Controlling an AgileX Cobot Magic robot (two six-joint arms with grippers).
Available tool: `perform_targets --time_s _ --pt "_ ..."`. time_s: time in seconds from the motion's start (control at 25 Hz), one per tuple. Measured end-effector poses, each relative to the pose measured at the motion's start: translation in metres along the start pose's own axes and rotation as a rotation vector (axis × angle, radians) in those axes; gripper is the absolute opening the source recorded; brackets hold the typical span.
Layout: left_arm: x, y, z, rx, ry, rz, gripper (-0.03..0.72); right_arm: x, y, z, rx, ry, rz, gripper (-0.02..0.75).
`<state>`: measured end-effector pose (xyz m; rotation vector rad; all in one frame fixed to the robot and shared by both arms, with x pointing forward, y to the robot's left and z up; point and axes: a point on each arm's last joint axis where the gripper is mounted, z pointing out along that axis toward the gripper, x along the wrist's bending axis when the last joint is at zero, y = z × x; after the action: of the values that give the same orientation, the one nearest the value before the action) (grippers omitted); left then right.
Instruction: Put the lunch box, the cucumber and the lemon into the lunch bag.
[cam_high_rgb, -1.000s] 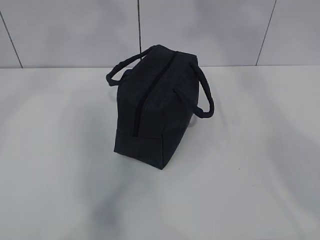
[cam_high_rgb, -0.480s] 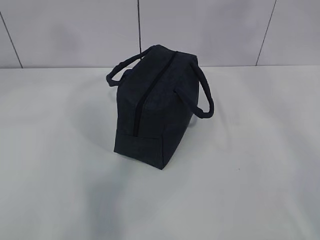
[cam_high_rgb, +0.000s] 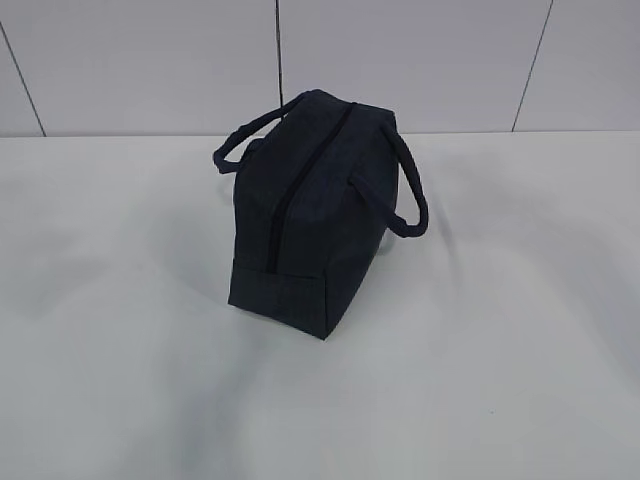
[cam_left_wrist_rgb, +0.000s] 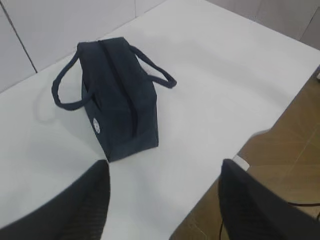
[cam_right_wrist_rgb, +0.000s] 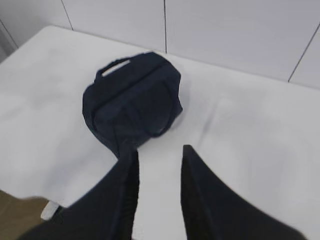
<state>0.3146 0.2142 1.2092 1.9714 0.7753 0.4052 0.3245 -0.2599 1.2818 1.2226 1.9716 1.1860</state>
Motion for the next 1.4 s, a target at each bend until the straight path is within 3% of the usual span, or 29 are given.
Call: perform_targets --time_s 0.36,0.76,0.96,1.4 --pt "0.004 -0.094 -0.026 -0.035 -0.001 -0.026 0.493 0.011 -0.127 -0.001 0.146 -0.066 0.004 0.228" --pt "0.011 -0.161 -0.022 -0.009 0.052 -0.004 0.493 0.017 -0.224 0.022 0.227 -0.062 0.022 0.228" --pt "0.014 -0.176 -0.014 0.059 0.087 0.014 0.493 0.018 -0.247 0.029 0.203 -0.070 0.023 0.242" --pt "0.017 -0.182 -0.011 0.100 0.110 0.026 0.471 0.017 -0.251 0.033 0.133 -0.088 0.021 0.250"
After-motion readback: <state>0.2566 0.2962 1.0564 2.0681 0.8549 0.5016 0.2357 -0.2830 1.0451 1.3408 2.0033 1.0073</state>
